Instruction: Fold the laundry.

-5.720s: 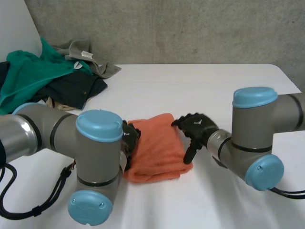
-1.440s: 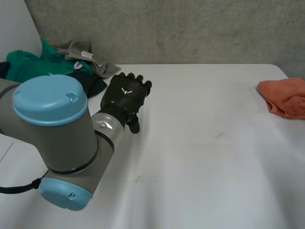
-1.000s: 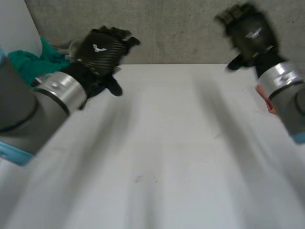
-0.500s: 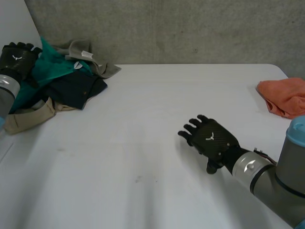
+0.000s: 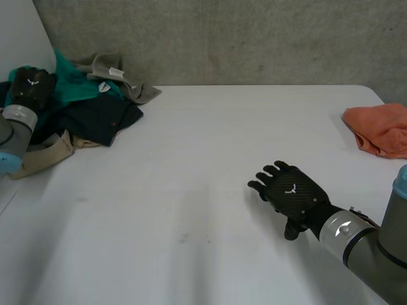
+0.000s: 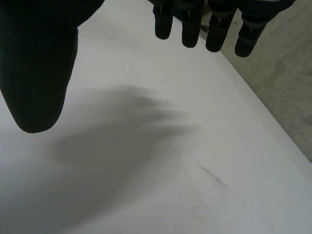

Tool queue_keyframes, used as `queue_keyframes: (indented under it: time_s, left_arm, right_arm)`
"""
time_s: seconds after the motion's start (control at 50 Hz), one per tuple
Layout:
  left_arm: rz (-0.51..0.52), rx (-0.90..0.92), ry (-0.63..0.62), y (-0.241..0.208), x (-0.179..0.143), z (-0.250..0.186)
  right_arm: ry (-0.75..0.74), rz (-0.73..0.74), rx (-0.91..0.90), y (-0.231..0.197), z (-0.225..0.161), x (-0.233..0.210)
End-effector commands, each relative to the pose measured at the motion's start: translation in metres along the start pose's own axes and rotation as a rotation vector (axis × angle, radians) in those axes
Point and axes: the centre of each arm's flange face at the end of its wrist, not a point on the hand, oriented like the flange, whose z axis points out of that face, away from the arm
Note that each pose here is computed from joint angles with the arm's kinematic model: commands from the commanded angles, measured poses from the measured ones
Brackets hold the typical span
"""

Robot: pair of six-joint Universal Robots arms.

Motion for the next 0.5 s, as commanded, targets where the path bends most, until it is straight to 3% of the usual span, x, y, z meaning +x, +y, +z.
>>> queue_keyframes:
  time_s: [0.02,0.08,0.22,0.42,0.5]
  left_arm:
    - [-0.095,0.056,0.089,-0.101,0.021,-0.036]
    - [-0.167,0.084,0.158,-0.14,0.043,-0.059]
    - [-0.345,0.148,0.472,-0.224,0.12,-0.155]
    - [-0.389,0.086,0.954,-0.241,0.256,-0.288]
    - [-0.386,0.071,1.004,-0.24,0.271,-0.299]
  right_arm:
    - [0.106,-0.013,0.011,-0.007,-0.004,0.023]
    - [0.166,-0.002,0.02,-0.01,-0.005,0.037]
    - [0.299,0.077,0.035,-0.014,-0.011,0.073]
    - [0.357,0.113,0.027,-0.007,-0.014,0.093]
    - [0.366,0.116,0.022,-0.005,-0.013,0.097]
